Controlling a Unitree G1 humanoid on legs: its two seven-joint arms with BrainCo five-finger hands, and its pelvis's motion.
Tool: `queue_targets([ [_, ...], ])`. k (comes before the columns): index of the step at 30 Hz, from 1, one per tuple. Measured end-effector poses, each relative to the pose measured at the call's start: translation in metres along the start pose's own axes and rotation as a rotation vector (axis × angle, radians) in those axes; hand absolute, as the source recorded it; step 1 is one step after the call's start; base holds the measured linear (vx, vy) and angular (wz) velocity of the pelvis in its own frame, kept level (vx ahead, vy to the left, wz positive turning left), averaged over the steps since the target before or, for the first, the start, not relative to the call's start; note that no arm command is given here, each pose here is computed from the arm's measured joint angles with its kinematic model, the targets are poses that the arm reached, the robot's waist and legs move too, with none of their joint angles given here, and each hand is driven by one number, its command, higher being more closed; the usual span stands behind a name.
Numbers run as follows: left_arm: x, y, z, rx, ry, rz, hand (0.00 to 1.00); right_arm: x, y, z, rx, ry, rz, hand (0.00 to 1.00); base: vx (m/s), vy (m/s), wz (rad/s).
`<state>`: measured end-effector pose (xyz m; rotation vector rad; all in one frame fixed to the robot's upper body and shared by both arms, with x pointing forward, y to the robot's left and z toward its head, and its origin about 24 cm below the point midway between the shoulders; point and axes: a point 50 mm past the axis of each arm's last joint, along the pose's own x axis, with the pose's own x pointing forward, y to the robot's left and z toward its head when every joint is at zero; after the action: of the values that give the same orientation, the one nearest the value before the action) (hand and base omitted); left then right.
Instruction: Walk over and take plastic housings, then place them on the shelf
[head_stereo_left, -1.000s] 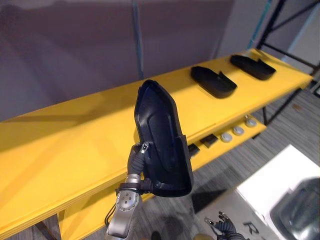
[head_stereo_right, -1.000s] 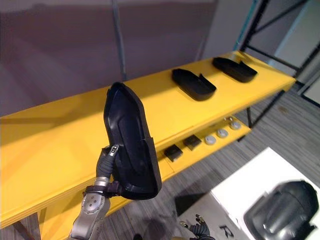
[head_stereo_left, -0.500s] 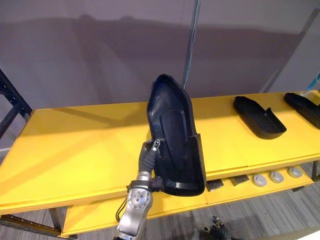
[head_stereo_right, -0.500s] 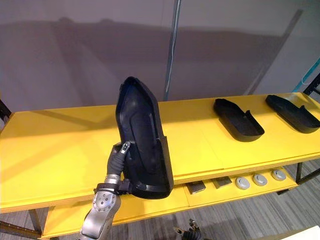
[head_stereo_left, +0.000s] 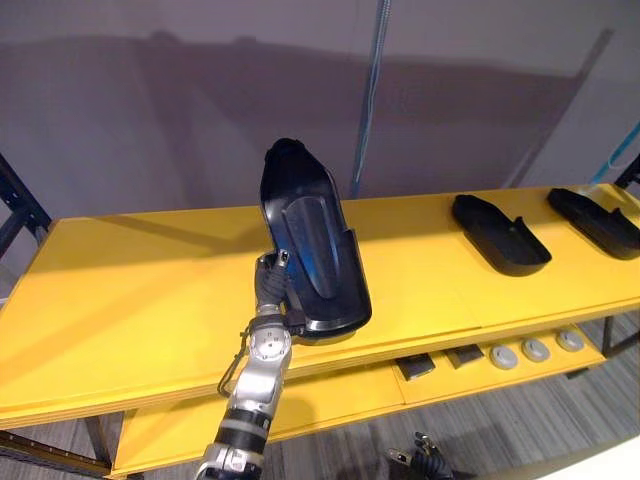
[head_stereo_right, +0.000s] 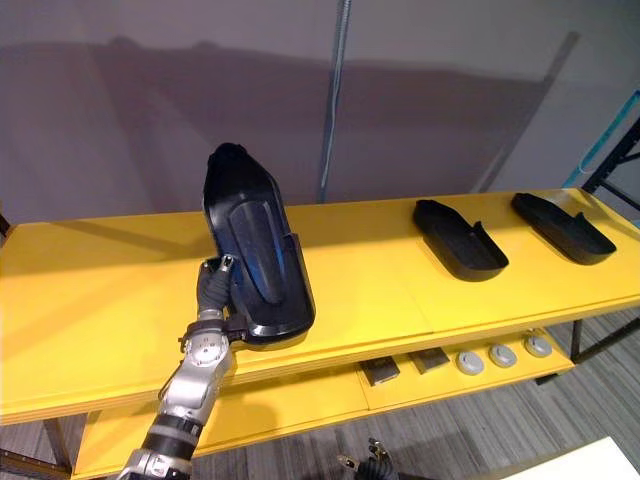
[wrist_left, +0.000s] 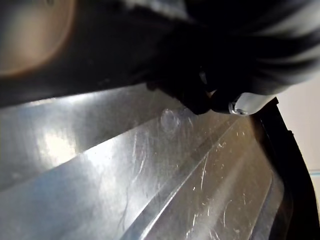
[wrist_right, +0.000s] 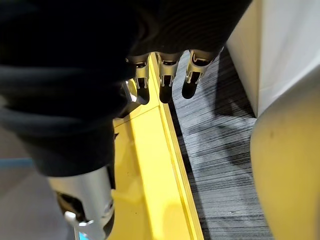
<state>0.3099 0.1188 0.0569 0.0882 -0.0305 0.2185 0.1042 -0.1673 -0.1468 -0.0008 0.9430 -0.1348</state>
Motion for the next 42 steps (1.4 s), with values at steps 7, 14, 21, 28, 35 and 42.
queue_targets([
  [7,0.021,0.003,-0.011,0.069,0.097,0.018,1.00,0.002,0.000,0.006,-0.013,-0.017,0.012,0.00,-0.11,-0.011,-0.06],
  [14,0.034,0.002,-0.017,0.057,0.193,0.036,1.00,0.005,0.003,0.016,-0.023,-0.044,0.022,0.00,0.03,-0.010,-0.06],
  [21,0.051,-0.008,0.002,0.046,0.175,0.026,0.00,0.008,0.003,0.024,-0.026,-0.067,0.029,0.00,0.05,0.007,-0.04],
  [28,0.055,-0.017,0.010,0.036,0.166,0.012,0.00,0.009,0.004,0.027,-0.026,-0.079,0.031,0.00,-0.03,0.003,-0.01],
  [35,0.055,-0.015,0.010,-0.021,0.181,0.053,0.00,0.010,0.004,0.030,-0.025,-0.089,0.030,0.00,-0.02,0.003,0.00],
  [42,0.054,-0.010,0.023,-0.130,0.143,0.119,0.00,0.010,0.003,0.033,-0.031,-0.097,0.030,0.00,0.00,0.000,0.00],
])
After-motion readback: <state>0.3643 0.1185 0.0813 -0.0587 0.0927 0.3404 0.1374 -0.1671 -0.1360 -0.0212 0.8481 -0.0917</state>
